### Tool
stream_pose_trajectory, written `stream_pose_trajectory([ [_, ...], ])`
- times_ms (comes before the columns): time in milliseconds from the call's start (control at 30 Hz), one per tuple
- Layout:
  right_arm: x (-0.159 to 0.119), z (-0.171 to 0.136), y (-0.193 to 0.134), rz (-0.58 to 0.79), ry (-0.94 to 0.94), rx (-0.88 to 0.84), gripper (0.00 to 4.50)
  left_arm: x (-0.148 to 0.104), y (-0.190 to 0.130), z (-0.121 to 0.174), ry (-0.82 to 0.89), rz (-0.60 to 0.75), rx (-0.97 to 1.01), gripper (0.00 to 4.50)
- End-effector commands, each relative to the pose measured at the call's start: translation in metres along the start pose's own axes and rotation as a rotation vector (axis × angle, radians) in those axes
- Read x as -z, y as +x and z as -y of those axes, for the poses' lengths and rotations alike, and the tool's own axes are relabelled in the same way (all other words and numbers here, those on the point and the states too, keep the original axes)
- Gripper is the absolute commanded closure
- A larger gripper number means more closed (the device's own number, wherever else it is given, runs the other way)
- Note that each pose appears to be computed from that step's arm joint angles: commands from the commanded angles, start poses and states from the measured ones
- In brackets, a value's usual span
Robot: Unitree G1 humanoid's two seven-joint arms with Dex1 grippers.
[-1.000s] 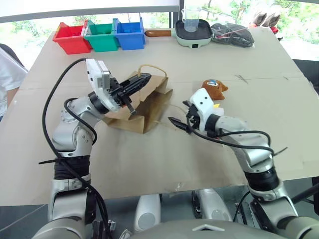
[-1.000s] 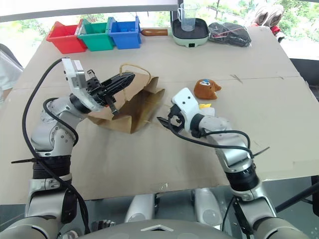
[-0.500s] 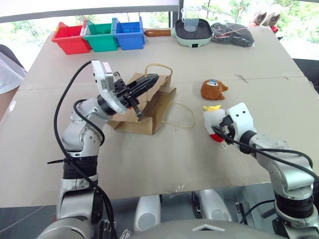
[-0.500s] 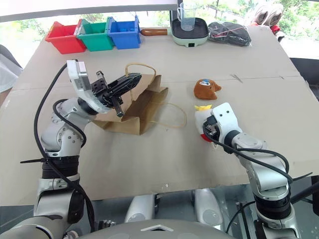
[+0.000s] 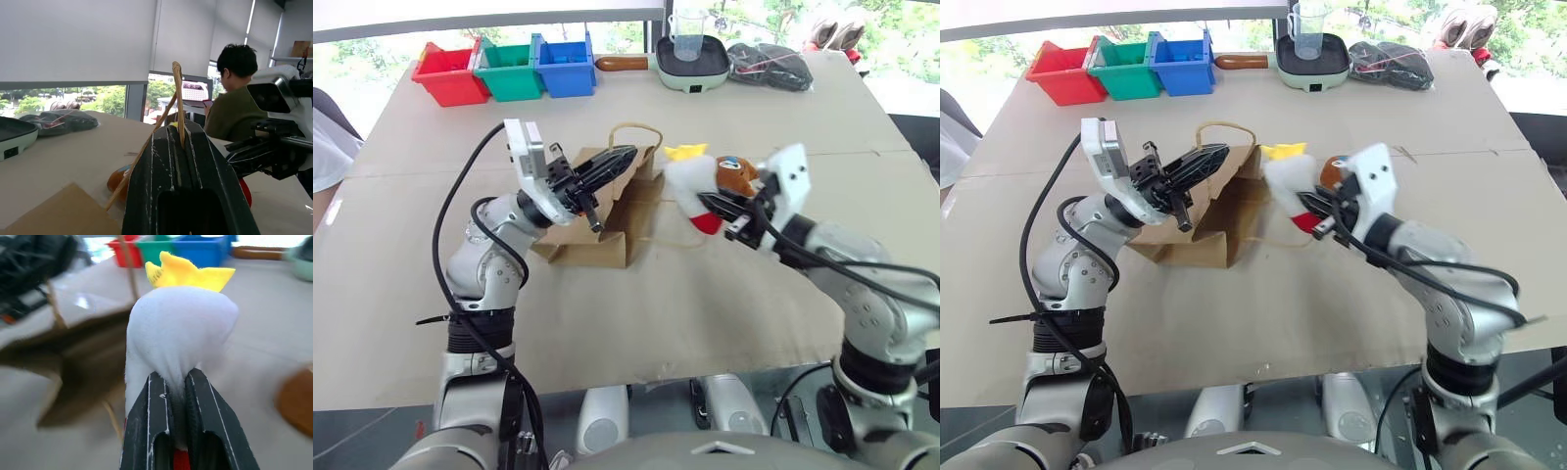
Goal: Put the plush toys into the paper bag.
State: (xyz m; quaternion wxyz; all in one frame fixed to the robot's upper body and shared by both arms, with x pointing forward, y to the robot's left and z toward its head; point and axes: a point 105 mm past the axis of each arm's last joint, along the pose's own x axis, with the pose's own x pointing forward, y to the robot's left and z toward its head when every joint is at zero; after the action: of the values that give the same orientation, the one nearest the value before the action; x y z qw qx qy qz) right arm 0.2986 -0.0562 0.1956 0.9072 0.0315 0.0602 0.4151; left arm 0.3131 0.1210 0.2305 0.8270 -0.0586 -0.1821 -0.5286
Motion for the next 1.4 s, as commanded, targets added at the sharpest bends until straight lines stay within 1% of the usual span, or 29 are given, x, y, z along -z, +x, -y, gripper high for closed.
stream_pose_trajectory([
  [33, 0.016, -0.003, 0.032, -0.108, 0.118, -0.039, 4.47, -0.016, 0.014, 0.01, 0.039, 0.063, 0.039, 4.5],
  [100, 0.03, -0.007, 0.044, -0.182, 0.141, -0.064, 4.47, -0.016, 0.016, 0.012, 0.037, 0.071, 0.039, 4.5],
  [200, 0.04, -0.017, 0.054, -0.225, 0.189, -0.122, 4.47, -0.015, 0.018, 0.014, 0.036, 0.073, 0.037, 4.5],
  [267, 0.04, -0.026, 0.061, -0.232, 0.228, -0.178, 4.47, -0.012, 0.018, 0.018, 0.034, 0.069, 0.042, 4.5],
  [400, 0.035, -0.032, 0.078, -0.223, 0.259, -0.236, 4.47, -0.003, 0.016, 0.028, 0.018, 0.051, 0.067, 4.5],
  [533, 0.031, -0.025, 0.105, -0.19, 0.311, -0.232, 4.47, 0.002, 0.015, 0.036, -0.013, 0.051, 0.078, 4.5],
  [567, 0.032, -0.027, 0.109, -0.182, 0.314, -0.254, 3.81, 0.002, 0.014, 0.037, -0.015, 0.05, 0.076, 4.5],
  [600, 0.032, -0.03, 0.11, -0.176, 0.34, -0.276, 3.5, 0.002, 0.013, 0.036, -0.019, 0.054, 0.067, 4.5],
  [667, 0.037, -0.029, 0.111, -0.178, 0.354, -0.278, 2.48, 0.001, 0.009, 0.031, -0.021, 0.062, 0.031, 4.5],
  [700, 0.037, -0.027, 0.107, -0.175, 0.359, -0.28, 1.88, 0.0, 0.005, 0.027, -0.014, 0.063, 0.01, 4.5],
  [767, 0.037, -0.022, 0.094, -0.161, 0.312, -0.272, 0.9, -0.002, -0.001, 0.021, -0.001, 0.059, -0.024, 4.5],
  [800, 0.035, -0.018, 0.085, -0.151, 0.294, -0.264, 0.65, -0.003, -0.005, 0.018, 0.008, 0.054, -0.039, 4.5],
  [867, 0.031, -0.011, 0.068, -0.14, 0.241, -0.239, 0.65, -0.003, -0.01, 0.015, 0.021, 0.044, -0.062, 4.5],
  [933, 0.027, -0.001, 0.044, -0.129, 0.096, -0.197, 0.65, -0.002, -0.016, 0.009, 0.037, 0.026, -0.093, 4.5],
  [1000, 0.018, 0.005, 0.022, -0.105, 0.051, -0.183, 0.65, -0.001, -0.02, 0.005, 0.053, 0.014, -0.116, 4.5],
  [1067, 0.01, 0.018, 0.008, -0.086, -0.02, -0.119, 0.65, -0.001, -0.02, 0.004, 0.059, 0.013, -0.122, 4.5],
  [1100, 0.005, 0.03, 0.004, -0.068, -0.044, -0.063, 0.65, -0.002, -0.02, 0.003, 0.063, 0.014, -0.126, 4.5],
  [1167, 0.0, 0.058, 0.0, -0.07, -0.087, 0.072, 0.65, -0.003, -0.019, 0.002, 0.07, 0.017, -0.131, 4.5],
  [1233, 0.005, 0.088, -0.001, -0.13, -0.168, 0.207, 0.65, -0.004, -0.018, 0.001, 0.076, 0.022, -0.134, 4.5],
  [1300, 0.014, 0.116, 0.003, -0.198, -0.209, 0.32, 0.65, -0.005, -0.017, 0.0, 0.079, 0.024, -0.134, 4.5],
  [1367, 0.031, 0.134, 0.012, -0.276, -0.201, 0.354, 0.65, -0.004, -0.016, 0.0, 0.08, 0.025, -0.132, 4.5],
  [1400, 0.04, 0.139, 0.017, -0.296, -0.166, 0.351, 0.65, -0.004, -0.015, 0.0, 0.079, 0.025, -0.13, 4.5],
])
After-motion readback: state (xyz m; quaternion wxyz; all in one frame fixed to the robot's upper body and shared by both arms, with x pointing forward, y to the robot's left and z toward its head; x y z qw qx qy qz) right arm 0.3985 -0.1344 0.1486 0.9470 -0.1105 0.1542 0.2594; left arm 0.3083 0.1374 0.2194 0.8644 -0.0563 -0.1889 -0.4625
